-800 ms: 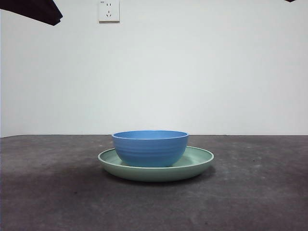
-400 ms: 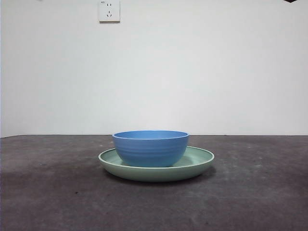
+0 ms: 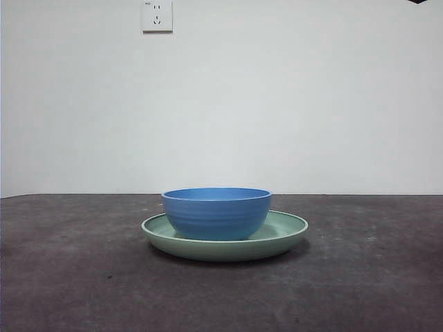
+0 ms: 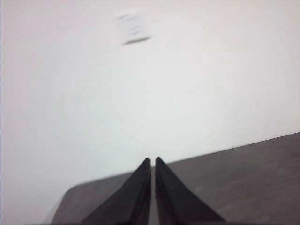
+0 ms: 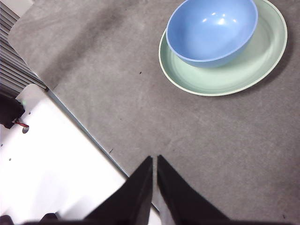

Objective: Pick up the blue bowl, put it on the green plate, put it on desk

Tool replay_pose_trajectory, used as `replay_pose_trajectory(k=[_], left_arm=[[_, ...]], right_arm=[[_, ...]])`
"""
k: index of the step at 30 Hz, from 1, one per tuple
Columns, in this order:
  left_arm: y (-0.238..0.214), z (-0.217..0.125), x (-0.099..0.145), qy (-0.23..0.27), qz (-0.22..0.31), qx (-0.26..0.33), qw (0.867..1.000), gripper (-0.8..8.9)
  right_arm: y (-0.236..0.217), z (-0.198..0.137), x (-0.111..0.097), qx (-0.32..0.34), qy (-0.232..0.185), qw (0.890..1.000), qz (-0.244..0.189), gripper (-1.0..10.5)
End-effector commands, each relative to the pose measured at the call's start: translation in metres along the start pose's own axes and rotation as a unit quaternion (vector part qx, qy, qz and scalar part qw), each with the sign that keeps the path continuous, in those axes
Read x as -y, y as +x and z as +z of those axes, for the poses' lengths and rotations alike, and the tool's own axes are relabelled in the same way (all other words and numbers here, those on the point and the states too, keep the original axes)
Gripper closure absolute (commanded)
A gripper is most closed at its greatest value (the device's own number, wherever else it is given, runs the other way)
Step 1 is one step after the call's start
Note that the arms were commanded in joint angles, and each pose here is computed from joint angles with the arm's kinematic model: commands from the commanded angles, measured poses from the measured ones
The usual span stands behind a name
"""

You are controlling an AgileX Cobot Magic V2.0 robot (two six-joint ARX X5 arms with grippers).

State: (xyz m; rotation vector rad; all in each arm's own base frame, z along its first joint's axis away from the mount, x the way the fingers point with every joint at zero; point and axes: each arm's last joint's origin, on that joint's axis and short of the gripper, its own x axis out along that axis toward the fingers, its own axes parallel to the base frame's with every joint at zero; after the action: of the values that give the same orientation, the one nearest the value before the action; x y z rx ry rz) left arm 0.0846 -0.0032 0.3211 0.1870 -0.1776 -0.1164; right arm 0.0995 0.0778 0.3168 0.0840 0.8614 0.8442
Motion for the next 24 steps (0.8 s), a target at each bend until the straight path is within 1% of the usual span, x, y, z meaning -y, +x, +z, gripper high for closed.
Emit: replay_pose_trajectory(k=[1,7,12,19,24], left_arm=[[-0.004,-0.024,0.002,0.008,0.017,-0.011,1.0,7.98],[-0.012,-0.081,0.011,0.003,0.025,-0.048,0.999,7.98],[-0.015,-0.117,0.017,-0.009,0.023,-0.075,0.997,7.98],[-0.016,-0.148,0.023,-0.029,0.018,-0.112,0.993,7.98],[-0.016,-0.163,0.025,-0.036,0.014,-0.142,0.989,7.98]], right_arm=[[-0.001,0.004,-0.002,0.006,-0.011,1.0,0.004,9.4],[-0.001,0.004,-0.002,0.006,-0.011,1.0,0.004,9.4],[-0.001,0.004,-0.002,0.006,-0.011,1.0,0.004,9.4],[-0.001,0.004,-0.002,0.006,-0.011,1.0,0.004,9.4],[-0.001,0.004,-0.002,0.006,-0.011,1.0,0.004,9.4]])
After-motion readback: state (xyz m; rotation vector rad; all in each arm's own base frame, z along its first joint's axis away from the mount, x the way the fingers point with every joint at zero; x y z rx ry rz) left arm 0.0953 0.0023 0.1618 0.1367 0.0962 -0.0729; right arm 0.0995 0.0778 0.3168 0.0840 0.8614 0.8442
